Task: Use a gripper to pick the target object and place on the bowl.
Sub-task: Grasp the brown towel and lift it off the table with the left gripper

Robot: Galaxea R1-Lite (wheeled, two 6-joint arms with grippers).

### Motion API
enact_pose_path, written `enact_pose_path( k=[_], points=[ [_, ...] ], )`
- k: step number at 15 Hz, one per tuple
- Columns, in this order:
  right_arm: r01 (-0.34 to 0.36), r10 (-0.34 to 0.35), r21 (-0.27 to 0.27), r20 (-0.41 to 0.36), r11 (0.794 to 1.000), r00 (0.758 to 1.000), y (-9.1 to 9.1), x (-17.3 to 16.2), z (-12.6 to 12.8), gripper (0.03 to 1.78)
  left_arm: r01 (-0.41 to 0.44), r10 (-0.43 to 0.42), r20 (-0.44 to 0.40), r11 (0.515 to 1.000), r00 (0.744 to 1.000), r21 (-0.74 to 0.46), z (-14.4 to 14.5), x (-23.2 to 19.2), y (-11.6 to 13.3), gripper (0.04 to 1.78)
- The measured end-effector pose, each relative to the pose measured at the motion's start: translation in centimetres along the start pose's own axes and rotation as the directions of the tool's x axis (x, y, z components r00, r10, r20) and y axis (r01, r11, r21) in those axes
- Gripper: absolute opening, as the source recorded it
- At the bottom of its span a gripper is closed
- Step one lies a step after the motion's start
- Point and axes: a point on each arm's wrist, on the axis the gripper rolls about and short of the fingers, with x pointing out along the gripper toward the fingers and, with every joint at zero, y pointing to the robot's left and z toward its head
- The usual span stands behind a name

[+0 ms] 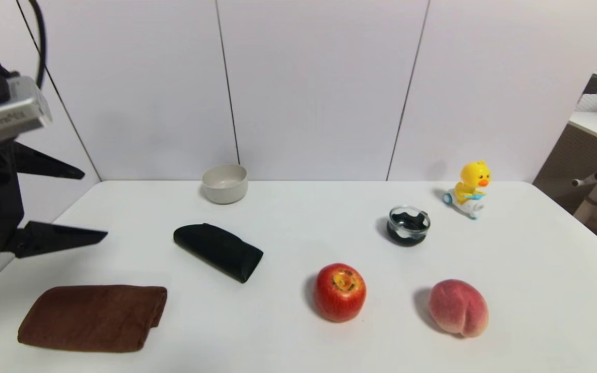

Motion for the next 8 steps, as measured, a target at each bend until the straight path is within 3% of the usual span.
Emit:
enact_pose_path(
  k=[2,4,7,8],
  points=[
    [0.000,0.000,0.000,0.000,1.000,1.000,0.0,0.0,0.0,1.71,0.171,-0.163,-0.079,0.979,0.983,0.107,-1.5,1.3,0.0,1.69],
    [0.000,0.000,0.000,0.000,1.000,1.000,0.0,0.0,0.0,1.71,0.304,-0.273,-0.173,0.933,0.946,0.191,-3.3,2.3,0.2,1.69],
    [0.001,-0.001,0.000,0.000,1.000,1.000,0.0,0.0,0.0,1.71,0.445,-0.367,-0.291,0.852,0.884,0.277,-6.2,4.7,0.9,1.69],
    [0.000,0.000,0.000,0.000,1.000,1.000,0.0,0.0,0.0,1.71,0.461,-0.373,-0.310,0.836,0.875,0.298,-6.8,5.6,1.3,1.69]
  ],
)
